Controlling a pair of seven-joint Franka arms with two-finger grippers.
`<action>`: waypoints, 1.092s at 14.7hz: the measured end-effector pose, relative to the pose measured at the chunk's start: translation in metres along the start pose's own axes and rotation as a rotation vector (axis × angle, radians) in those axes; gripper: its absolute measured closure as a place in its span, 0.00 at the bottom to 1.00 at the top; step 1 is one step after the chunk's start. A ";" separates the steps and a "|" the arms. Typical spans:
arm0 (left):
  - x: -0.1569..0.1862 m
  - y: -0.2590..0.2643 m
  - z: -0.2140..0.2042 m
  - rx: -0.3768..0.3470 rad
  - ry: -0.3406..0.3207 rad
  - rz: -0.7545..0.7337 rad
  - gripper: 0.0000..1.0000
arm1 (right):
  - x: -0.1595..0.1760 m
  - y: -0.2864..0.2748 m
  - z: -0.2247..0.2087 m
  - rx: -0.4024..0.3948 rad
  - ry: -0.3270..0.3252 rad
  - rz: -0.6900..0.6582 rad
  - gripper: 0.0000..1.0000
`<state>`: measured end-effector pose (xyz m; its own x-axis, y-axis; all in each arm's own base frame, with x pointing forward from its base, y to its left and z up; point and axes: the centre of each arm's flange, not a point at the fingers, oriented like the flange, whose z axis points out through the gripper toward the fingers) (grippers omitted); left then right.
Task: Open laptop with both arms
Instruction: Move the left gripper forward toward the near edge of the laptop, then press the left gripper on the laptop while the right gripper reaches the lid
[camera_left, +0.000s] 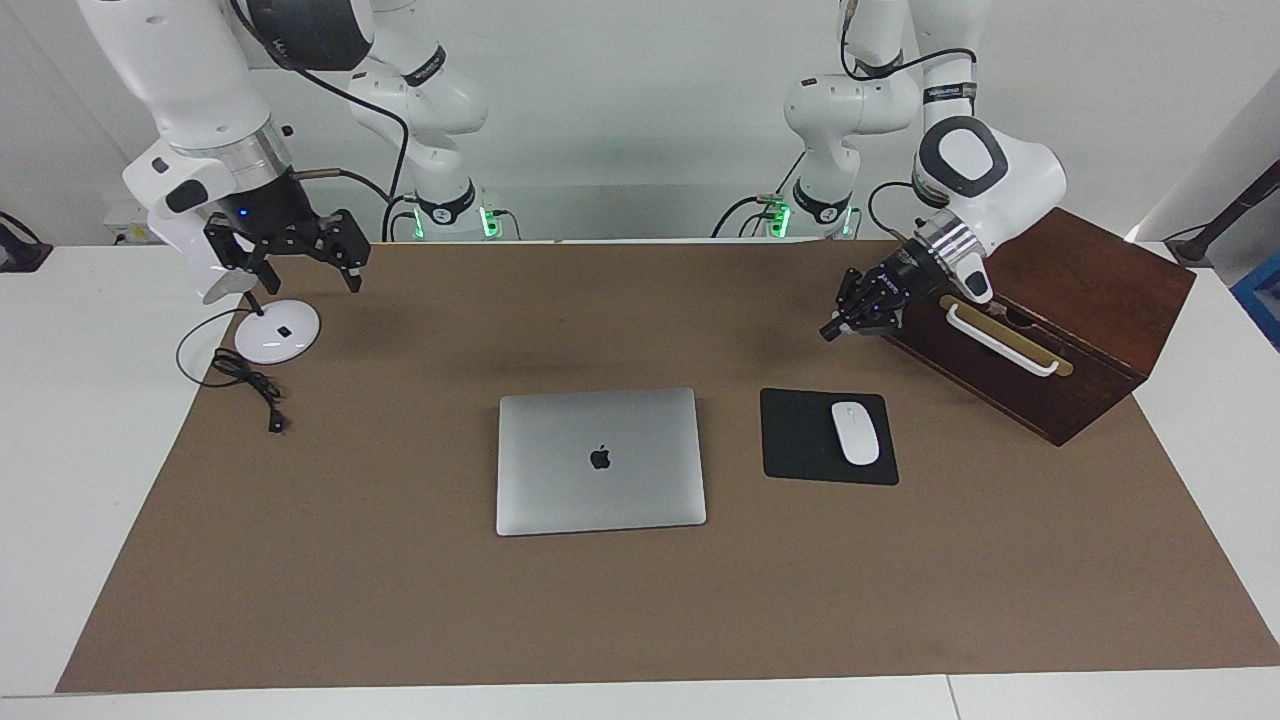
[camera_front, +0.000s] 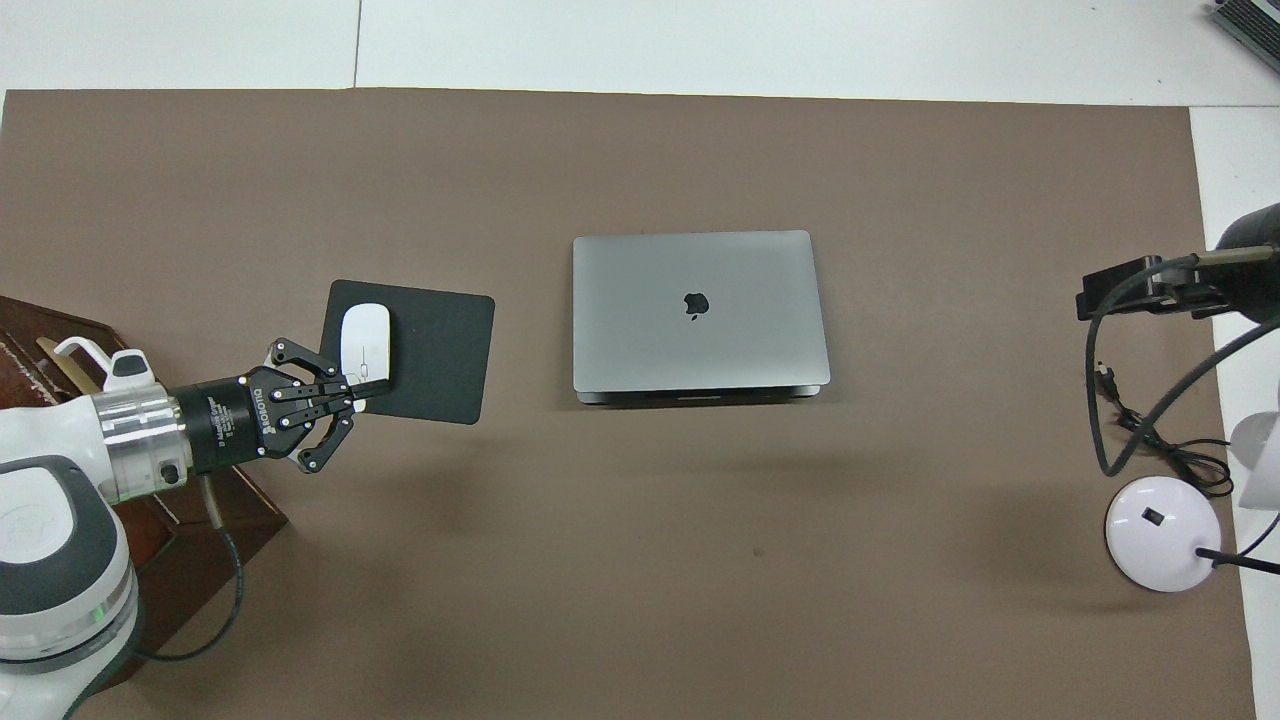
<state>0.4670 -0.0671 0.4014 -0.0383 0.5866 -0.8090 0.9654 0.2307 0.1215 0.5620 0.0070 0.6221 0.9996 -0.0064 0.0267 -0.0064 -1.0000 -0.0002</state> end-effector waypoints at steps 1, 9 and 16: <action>0.005 -0.004 0.006 -0.018 -0.028 -0.053 0.99 | 0.000 0.000 0.000 0.000 0.000 0.000 0.00; 0.001 -0.067 0.100 -0.114 -0.035 -0.291 0.99 | 0.000 -0.004 0.001 0.000 -0.001 -0.007 0.00; 0.020 -0.099 0.142 -0.186 -0.069 -0.337 0.99 | -0.005 -0.080 0.001 -0.009 0.019 -0.150 0.00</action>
<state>0.4075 -0.1883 0.2916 -0.3214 0.4019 -0.8574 0.8385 0.5416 -0.0604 0.5573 0.0872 0.6213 0.9886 0.1435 0.0446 0.1430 -0.9896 0.0143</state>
